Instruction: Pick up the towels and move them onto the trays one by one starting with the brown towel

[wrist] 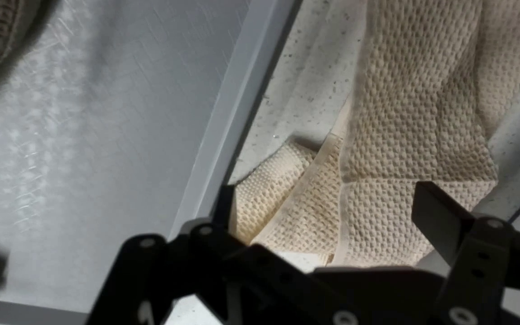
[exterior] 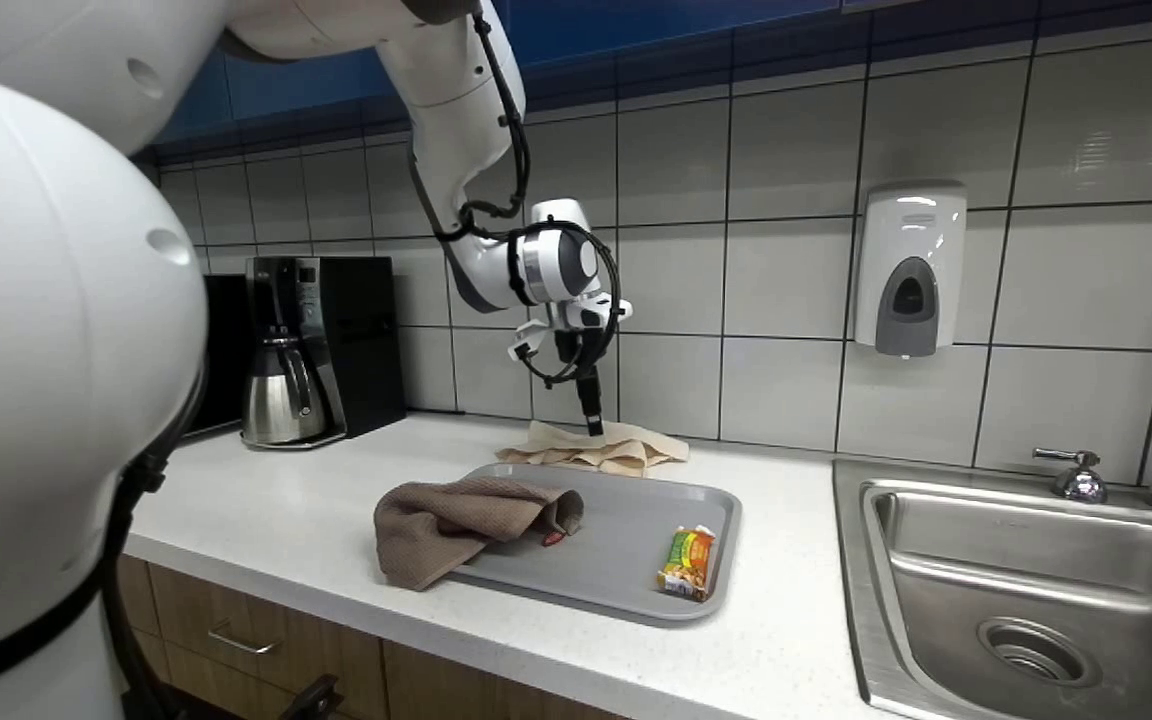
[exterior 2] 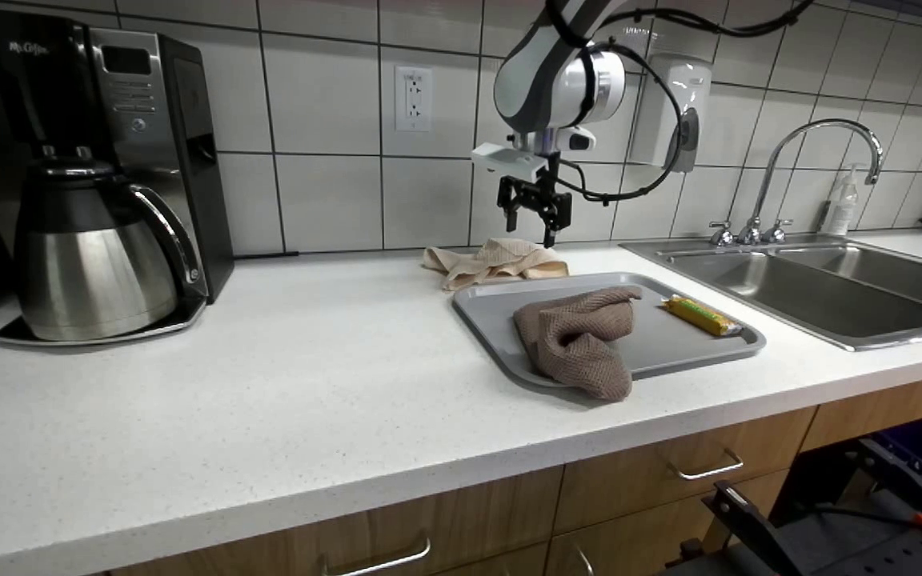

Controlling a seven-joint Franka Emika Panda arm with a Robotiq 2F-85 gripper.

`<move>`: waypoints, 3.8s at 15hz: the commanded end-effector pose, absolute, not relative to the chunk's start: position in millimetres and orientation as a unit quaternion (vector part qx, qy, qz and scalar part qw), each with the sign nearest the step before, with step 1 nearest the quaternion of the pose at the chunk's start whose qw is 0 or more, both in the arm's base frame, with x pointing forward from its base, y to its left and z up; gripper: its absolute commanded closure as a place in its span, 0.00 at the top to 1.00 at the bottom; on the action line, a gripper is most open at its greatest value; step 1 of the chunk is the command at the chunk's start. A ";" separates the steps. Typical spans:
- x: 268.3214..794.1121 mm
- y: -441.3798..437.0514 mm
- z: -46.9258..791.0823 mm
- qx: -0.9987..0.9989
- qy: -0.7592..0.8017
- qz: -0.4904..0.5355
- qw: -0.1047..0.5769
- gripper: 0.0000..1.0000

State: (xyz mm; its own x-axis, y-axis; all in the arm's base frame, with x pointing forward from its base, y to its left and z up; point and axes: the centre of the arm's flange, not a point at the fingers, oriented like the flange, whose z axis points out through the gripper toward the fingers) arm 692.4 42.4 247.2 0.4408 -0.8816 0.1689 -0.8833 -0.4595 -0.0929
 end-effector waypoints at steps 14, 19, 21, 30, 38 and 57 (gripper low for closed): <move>760.7 36.8 212.8 0.829 -0.550 0.104 -0.001 1.00; 770.4 31.9 205.7 0.826 -0.555 0.101 0.004 1.00; 772.8 30.6 202.8 0.825 -0.556 0.100 0.007 1.00; 778.0 25.6 182.2 0.825 -0.558 0.089 0.027 1.00; 779.4 24.1 171.4 0.827 -0.555 0.083 0.033 1.00; 765.8 25.4 188.2 0.832 -0.546 0.091 0.022 0.02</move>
